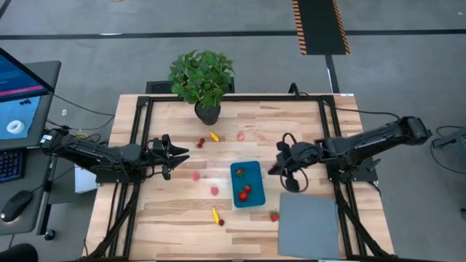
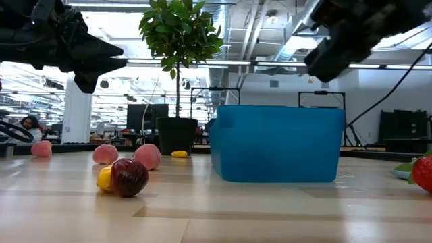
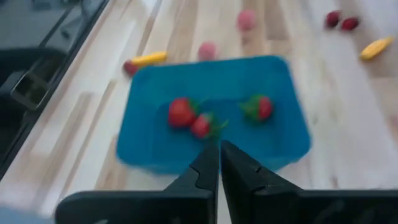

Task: Pick and placing Produce into tupperware
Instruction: Put the apricot into the blue bin

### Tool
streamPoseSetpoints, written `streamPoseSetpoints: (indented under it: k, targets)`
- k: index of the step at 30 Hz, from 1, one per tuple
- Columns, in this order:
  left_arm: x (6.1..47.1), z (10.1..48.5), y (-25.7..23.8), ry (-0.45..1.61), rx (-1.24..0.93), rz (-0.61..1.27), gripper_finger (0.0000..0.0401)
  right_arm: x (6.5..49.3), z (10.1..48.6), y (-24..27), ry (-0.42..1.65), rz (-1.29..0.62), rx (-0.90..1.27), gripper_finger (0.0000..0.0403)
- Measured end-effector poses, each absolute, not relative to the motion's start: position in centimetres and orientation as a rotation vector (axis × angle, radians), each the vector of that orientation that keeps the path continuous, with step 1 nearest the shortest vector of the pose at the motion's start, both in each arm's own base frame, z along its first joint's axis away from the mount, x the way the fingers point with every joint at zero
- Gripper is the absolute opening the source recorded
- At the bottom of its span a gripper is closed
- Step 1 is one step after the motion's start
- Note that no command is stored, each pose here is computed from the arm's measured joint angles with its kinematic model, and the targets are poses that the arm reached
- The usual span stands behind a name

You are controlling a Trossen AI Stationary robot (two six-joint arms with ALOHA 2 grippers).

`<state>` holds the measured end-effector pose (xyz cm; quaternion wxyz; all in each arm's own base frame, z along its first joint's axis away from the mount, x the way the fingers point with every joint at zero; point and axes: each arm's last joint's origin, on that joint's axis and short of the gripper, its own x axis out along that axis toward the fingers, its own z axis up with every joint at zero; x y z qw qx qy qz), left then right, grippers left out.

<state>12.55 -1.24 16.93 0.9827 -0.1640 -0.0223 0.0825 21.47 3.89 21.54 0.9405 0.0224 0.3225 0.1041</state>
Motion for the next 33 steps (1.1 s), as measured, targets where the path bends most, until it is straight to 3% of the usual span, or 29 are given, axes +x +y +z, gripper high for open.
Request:
streamPoseSetpoints:
  k: [12, 20, 27, 33]
  targets:
    - [12.5, 16.9, -1.2, -0.046, -0.340, 0.166, 0.0128, 20.2, 21.0, 5.8, 0.747, 0.178, 0.052, 0.0081]
    - [12.6, 17.2, -1.3, -0.051, -0.356, 0.160, 0.0128, 17.9, 24.0, 4.6, 0.430, 0.144, 0.027, 0.0070]
    - [12.6, 17.5, -1.3, -0.060, -0.350, 0.135, 0.0128, 13.2, 24.0, 2.0, 0.120, 0.028, 0.075, 0.0069]
    - [12.6, 17.6, -1.3, -0.061, -0.349, 0.136, 0.0128, 10.6, 23.0, 0.8, -0.020, -0.027, 0.076, 0.0069]
